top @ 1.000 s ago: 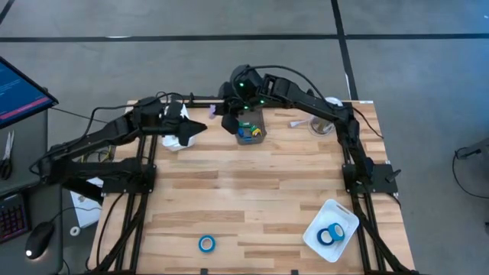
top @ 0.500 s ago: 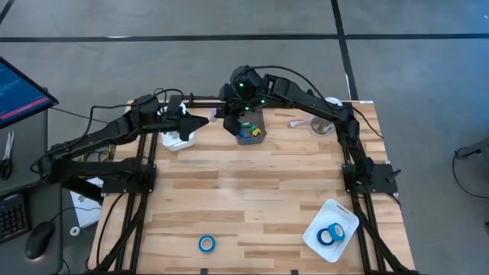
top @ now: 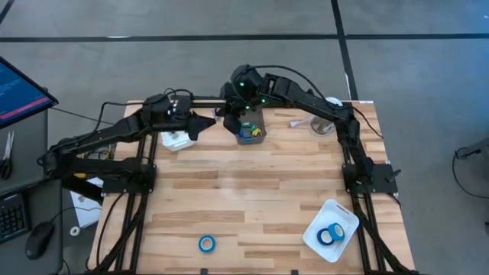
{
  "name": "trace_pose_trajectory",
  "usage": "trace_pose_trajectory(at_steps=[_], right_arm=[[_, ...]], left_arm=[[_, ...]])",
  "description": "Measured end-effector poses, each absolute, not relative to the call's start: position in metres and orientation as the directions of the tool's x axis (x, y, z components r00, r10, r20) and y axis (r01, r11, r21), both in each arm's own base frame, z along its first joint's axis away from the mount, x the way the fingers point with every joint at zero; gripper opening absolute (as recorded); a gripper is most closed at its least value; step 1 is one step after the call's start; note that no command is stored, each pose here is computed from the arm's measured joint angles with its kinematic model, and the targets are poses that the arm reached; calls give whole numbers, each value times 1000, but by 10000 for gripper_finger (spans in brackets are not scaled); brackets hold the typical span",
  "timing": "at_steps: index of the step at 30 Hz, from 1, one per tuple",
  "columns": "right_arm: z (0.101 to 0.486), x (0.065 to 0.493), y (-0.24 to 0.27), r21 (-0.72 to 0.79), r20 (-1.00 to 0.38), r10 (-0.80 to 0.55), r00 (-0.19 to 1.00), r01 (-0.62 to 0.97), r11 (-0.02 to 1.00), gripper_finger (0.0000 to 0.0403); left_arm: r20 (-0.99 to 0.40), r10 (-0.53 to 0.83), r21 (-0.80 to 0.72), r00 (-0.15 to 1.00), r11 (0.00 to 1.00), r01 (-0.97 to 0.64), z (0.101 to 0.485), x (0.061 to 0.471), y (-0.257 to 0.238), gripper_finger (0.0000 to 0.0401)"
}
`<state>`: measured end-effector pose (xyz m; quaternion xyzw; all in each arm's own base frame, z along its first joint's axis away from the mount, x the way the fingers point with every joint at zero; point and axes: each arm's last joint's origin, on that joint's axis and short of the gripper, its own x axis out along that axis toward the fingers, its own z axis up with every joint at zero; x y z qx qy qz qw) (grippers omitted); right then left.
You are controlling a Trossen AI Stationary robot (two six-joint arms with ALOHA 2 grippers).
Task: Pick and place Stapler, Stapler remover, tape
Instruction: Put the pink staple remover into the top white bin
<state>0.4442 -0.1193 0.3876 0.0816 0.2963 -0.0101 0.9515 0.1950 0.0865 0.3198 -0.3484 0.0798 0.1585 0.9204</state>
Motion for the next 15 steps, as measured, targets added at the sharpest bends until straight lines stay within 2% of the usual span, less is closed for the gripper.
trace_pose_trajectory(at_steps=[11,15], right_arm=[[386,443,-118,156,-585,47,810,56,986,0],[384,442,-117,174,-594,74,801,38,984,0]], left_arm=[[-257,233,-558,938,756,-341,320,194,86,89],[-260,242,-549,935,759,-350,320,194,86,109]])
